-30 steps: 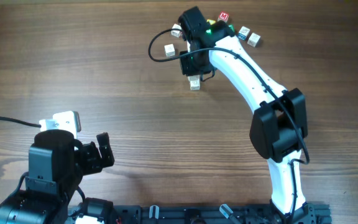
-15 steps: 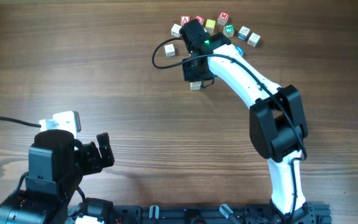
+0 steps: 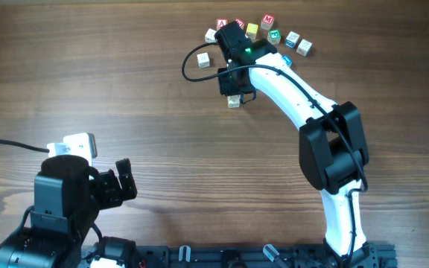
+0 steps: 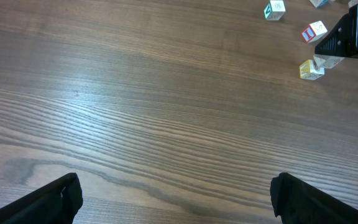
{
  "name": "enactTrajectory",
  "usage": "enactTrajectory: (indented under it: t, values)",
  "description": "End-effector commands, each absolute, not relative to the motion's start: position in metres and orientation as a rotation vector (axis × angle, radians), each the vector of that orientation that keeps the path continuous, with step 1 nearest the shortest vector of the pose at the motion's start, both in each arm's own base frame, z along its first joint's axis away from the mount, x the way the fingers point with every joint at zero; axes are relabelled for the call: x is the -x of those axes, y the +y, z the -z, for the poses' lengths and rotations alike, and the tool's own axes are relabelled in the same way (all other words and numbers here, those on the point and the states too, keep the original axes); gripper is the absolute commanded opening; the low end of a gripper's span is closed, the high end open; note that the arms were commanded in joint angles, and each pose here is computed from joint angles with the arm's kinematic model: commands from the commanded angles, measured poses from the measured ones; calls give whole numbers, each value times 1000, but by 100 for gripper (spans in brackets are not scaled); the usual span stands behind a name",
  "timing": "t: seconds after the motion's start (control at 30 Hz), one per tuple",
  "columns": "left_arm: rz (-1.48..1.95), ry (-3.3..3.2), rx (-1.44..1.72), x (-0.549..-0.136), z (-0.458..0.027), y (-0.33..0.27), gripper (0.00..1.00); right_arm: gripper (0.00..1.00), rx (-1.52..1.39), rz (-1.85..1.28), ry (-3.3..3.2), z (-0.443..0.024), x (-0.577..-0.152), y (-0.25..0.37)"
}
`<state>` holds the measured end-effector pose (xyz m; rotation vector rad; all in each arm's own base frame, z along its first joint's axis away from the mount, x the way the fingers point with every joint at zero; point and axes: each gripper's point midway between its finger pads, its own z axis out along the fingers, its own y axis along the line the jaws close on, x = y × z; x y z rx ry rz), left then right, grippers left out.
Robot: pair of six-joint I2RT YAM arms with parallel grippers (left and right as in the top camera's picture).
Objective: Form a tower
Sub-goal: 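Lift the M block and carry it above the placed block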
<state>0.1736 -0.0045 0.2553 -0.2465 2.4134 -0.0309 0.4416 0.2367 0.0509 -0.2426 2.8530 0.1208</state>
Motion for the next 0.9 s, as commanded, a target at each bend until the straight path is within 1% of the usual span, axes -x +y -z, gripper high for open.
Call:
enactTrajectory:
  t: [0.0, 0.07, 0.2, 0.3, 0.47, 0.5, 0.53, 0.57, 0.63, 0.67, 0.7, 0.73, 0.8, 0.87]
  values:
    - [21, 2403, 266, -173, -256, -2, 100, 23, 215, -82, 2860, -45, -441, 230]
    - [21, 2403, 266, -173, -256, -2, 100, 26, 215, -80, 2862, -42, -440, 230]
    - [21, 2403, 266, -173, -256, -2, 100, 28, 215, -82, 2860, -42, -440, 230]
    - [21, 2403, 266, -173, -256, -2, 100, 33, 215, -80, 2862, -35, -439, 229]
    - [21, 2403, 266, -173, -256, -2, 100, 33, 215, -79, 2864, -34, -438, 229]
    - [21, 2403, 266, -173, -256, -2, 100, 38, 215, -77, 2867, -32, -438, 228]
    - [21, 2403, 266, -173, -256, -2, 100, 46, 216, -76, 2869, -31, -437, 228]
    - [21, 2403, 266, -173, -256, -2, 100, 51, 216, -76, 2869, -31, -437, 228]
    - [21, 2403, 266, -173, -256, -2, 100, 55, 216, -77, 2868, -31, -437, 228]
    - [21, 2403, 266, -173, -256, -2, 100, 67, 216, -77, 2868, -31, -437, 228]
    - [21, 2403, 266, -173, -256, -2, 100, 88, 216, -78, 2868, -31, -437, 228]
    - [21, 2403, 266, -173, -256, -2, 100, 98, 216, -78, 2868, -31, -437, 228]
    - [21, 2403, 265, -173, -256, -2, 100, 100, 220, -81, 2859, -35, -439, 229]
    - [21, 2403, 266, -173, -256, -2, 100, 100, 246, -102, 2814, -56, -450, 234]
